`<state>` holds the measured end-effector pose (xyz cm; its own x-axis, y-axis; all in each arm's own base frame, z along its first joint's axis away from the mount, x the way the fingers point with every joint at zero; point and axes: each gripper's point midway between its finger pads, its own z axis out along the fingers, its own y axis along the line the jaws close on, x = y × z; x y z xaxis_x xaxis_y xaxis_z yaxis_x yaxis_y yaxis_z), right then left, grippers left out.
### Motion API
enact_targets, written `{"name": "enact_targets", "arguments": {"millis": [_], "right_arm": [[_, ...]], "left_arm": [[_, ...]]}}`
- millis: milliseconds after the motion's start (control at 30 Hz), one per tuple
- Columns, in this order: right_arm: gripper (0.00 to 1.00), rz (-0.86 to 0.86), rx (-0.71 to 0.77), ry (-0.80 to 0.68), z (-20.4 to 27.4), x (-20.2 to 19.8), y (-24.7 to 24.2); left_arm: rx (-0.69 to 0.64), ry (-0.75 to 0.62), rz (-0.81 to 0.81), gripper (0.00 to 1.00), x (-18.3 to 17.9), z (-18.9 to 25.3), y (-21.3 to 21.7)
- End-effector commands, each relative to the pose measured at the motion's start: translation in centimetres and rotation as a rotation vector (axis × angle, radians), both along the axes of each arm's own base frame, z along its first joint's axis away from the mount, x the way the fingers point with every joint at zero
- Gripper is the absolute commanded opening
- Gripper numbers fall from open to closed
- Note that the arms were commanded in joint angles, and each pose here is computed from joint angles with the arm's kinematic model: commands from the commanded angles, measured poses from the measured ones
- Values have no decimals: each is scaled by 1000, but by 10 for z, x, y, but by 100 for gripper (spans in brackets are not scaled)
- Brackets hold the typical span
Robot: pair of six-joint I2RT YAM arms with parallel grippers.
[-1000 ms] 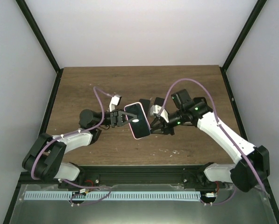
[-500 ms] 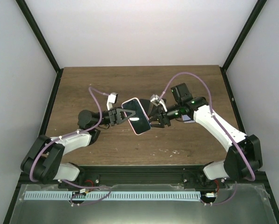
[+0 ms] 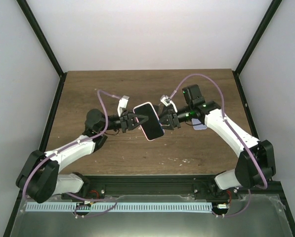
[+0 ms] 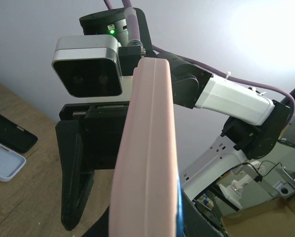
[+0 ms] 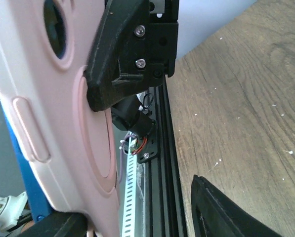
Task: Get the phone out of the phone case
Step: Remove the phone case from the phone.
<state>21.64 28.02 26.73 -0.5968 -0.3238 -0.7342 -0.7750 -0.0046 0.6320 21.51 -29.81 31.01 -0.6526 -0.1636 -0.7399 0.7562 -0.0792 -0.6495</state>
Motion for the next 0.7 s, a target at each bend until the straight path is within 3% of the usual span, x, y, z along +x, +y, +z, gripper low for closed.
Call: {"name": "enact_targets", "arguments": {"millis": [0,200,300,367,533,667], "right_arm": [[43,59,143,-193,51,11,16],[14,82,161,-144,40,-8,9],[6,65,156,-131,31,-14,5],[1,40,136,-122,23,-14,4],[1,-46,53,-21,4,-1,5],[1,-241,-46,35,-7,24,-1]], "left_arm": [[176,106,-269,0,-56,-49,-25],[217,143,-163,0,-34,-60,-26],[271,165,-30,4,-11,-69,-23],[307,139,55,13,-1,-67,-20],[399,126,345,49,25,-68,10],[485,133,619,57,41,-71,54]]}}
